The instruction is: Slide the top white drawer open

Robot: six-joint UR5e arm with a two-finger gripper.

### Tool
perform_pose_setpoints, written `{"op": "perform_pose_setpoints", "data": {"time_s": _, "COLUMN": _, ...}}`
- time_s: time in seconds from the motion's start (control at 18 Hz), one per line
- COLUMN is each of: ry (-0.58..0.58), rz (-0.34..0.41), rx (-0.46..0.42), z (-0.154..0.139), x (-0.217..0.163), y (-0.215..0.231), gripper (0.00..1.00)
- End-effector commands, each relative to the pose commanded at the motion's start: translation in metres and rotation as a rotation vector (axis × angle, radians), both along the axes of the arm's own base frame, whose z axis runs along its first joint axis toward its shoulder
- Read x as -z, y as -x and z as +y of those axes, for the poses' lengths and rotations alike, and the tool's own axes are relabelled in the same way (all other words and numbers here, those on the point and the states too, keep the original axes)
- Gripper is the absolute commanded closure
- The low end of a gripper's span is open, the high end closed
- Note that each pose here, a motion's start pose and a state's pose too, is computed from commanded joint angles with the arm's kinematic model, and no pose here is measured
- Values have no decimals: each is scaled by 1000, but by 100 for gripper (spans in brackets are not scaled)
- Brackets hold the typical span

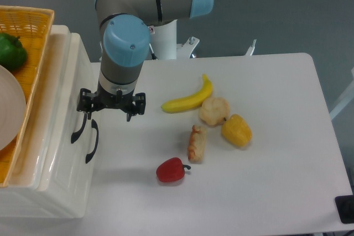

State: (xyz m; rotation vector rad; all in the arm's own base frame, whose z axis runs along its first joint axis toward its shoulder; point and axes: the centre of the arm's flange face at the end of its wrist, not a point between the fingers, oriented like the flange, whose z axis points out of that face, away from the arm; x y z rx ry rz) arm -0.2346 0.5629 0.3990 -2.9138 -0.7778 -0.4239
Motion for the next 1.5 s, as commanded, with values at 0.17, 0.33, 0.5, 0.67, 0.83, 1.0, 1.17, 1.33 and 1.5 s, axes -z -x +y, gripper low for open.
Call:
{"op": "perform_pose_setpoints", "data": {"time_s": 0.17, "ry": -4, "rz": -5, "rx": 3, "z": 0, "x": 1, "y": 1, "gripper": 0}}
{"op": "perform_pose_setpoints", "data": {"time_s": 0.33, "ry": -17, "rz": -20, "rx": 2, "z": 2, "x": 1, "y": 2, "gripper": 0}}
{"op": "perform_pose_setpoints", "data": {"time_s": 0.5, "ry": -34, "rz": -46, "rx": -3, "z": 2, "x": 1, "y": 2, "gripper": 0}}
{"op": "perform_pose_setpoints", "data": {"time_s": 0.67, "ry": -34, "rz": -52, "rx": -2, "z": 3, "x": 4, "y": 0, "gripper": 0}}
{"op": "perform_pose_setpoints", "data": {"time_s": 0.83, "ry": -30, "rz": -55, "rx": -4, "z": 3, "x": 7, "y": 1, "gripper": 0}}
{"op": "perform_pose_setpoints", "data": {"time_s": 1.0, "ry": -30, "rz": -57, "rx": -2, "z": 3, "x": 7, "y": 0, "gripper": 0}}
{"op": "perform_pose_setpoints", "data": {"time_s": 1.17, "ry": -27, "rz": -59, "rx": -4, "z": 3, "x": 10, "y": 0, "gripper": 0}}
{"op": "perform_pose_setpoints", "data": {"time_s": 1.33, "ry": -25, "rz": -61, "rx": -2, "z": 4, "x": 11, "y": 0, "gripper": 0}}
{"op": "perform_pose_setpoints", "data": {"time_s": 1.5, "ry": -21, "rz": -66, "rx": 1, "z": 5, "x": 15, "y": -1, "gripper": 0}}
